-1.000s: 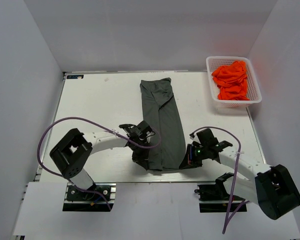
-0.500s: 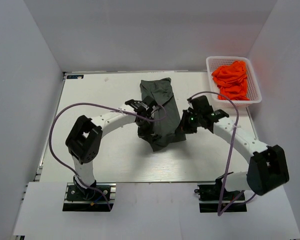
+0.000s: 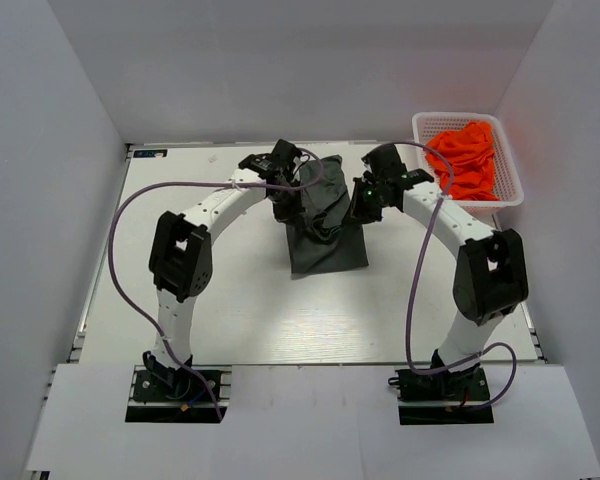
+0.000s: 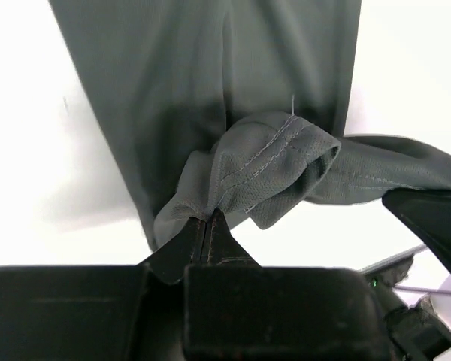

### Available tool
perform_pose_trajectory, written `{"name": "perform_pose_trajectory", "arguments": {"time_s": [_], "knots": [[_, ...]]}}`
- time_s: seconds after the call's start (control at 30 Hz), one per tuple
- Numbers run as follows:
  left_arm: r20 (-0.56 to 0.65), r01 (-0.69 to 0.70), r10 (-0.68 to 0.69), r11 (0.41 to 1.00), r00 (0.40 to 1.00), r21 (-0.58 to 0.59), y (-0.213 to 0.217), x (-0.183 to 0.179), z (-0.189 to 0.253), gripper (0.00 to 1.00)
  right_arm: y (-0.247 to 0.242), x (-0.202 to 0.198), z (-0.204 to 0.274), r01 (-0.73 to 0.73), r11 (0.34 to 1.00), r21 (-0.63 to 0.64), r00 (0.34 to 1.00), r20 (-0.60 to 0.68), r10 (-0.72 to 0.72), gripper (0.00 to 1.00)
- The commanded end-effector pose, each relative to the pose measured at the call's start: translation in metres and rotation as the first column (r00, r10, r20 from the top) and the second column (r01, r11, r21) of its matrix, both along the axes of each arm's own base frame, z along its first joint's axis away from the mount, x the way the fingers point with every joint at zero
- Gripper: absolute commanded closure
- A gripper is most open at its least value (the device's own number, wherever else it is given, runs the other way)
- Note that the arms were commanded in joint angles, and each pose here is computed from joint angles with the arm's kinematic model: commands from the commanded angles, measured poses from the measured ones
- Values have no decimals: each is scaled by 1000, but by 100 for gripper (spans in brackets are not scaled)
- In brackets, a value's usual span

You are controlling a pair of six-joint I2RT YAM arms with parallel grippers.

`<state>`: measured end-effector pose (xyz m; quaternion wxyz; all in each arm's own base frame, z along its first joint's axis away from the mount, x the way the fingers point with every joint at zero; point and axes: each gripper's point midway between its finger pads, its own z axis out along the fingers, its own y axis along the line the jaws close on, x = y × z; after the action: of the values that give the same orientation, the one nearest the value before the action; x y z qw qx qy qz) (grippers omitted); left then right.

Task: Fold and stack the t-shirts
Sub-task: Fold the tshirt

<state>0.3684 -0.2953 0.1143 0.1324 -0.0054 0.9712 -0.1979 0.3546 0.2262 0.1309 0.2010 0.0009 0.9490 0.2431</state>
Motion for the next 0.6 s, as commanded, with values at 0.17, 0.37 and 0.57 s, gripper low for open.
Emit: {"name": "perform_pose_trajectory", "arguments": {"time_s": [0.17,0.37,0.57], "knots": [[66,-11,12,1000,998,-14,7,47,5,100,2,35,9,-10,1000,17,1000,9,10,100],[62,-5,8,999,998,-34,10,61,-9,100,1,50,-4,-4,1000,23,1000,-21,4,100],[53,-3,7,997,999,-77,3,70,-15,100,3,64,-16,-3,999,33,999,-54,5,100]]}}
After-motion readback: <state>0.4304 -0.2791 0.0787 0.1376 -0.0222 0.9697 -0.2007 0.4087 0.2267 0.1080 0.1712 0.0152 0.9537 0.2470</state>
